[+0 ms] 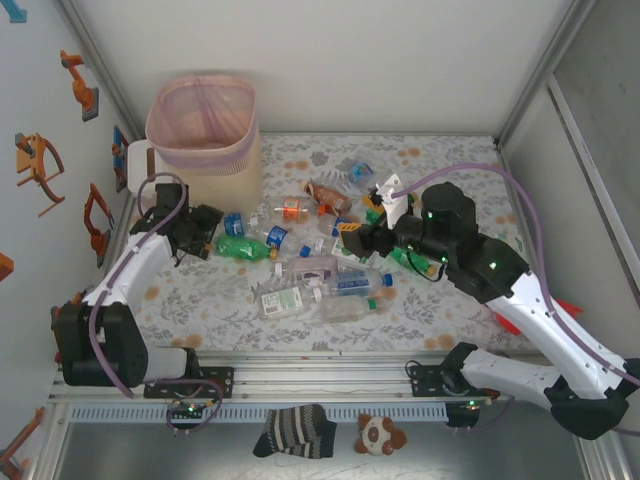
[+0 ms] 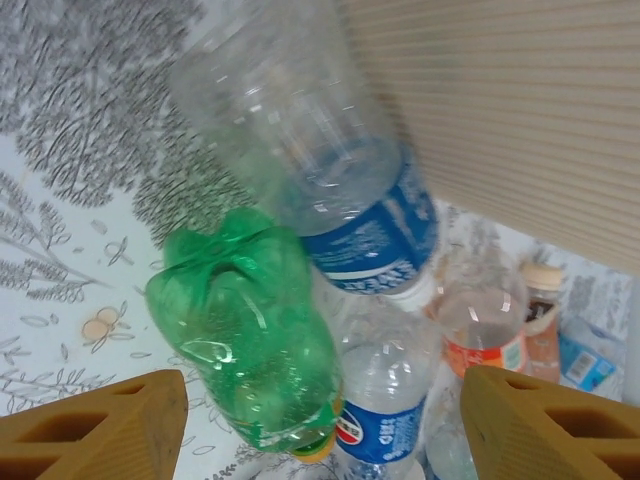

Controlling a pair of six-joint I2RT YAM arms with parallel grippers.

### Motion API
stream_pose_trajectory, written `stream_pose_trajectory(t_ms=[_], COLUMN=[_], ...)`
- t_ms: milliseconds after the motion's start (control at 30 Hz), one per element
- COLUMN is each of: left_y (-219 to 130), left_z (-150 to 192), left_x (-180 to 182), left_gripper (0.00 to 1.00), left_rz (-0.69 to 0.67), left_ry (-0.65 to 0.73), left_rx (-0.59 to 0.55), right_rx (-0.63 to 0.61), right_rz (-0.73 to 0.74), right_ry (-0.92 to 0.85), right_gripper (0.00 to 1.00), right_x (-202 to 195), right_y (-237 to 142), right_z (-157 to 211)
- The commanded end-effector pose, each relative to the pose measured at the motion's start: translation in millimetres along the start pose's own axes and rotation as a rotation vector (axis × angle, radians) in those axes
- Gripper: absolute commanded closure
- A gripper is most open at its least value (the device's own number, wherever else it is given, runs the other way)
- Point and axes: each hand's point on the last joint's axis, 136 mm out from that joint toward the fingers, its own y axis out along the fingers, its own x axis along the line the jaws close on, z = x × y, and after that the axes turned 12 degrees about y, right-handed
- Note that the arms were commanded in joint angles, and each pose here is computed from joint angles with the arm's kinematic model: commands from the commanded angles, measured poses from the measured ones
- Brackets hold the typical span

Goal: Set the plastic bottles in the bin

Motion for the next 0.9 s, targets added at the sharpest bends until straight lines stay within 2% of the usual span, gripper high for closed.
stream_pose_trajectory(t_ms=[0,867], left_y=[8,67], left_z=[6,29], left_x=[12,44], left_gripper=[0.29,0.31], left_rz=[-0.032,-0.122], left_ry=[-0.152,-0.246], left_rx=[0.017,0.140], right_rx=[-0.036,-0.044], right_rz=[-0.023,0.007], right_ry=[-0.020,-0.021], right_gripper=[0.22,0.22], right_x=[7,2], right_y=[-3,-9], right_z=[-10,-8])
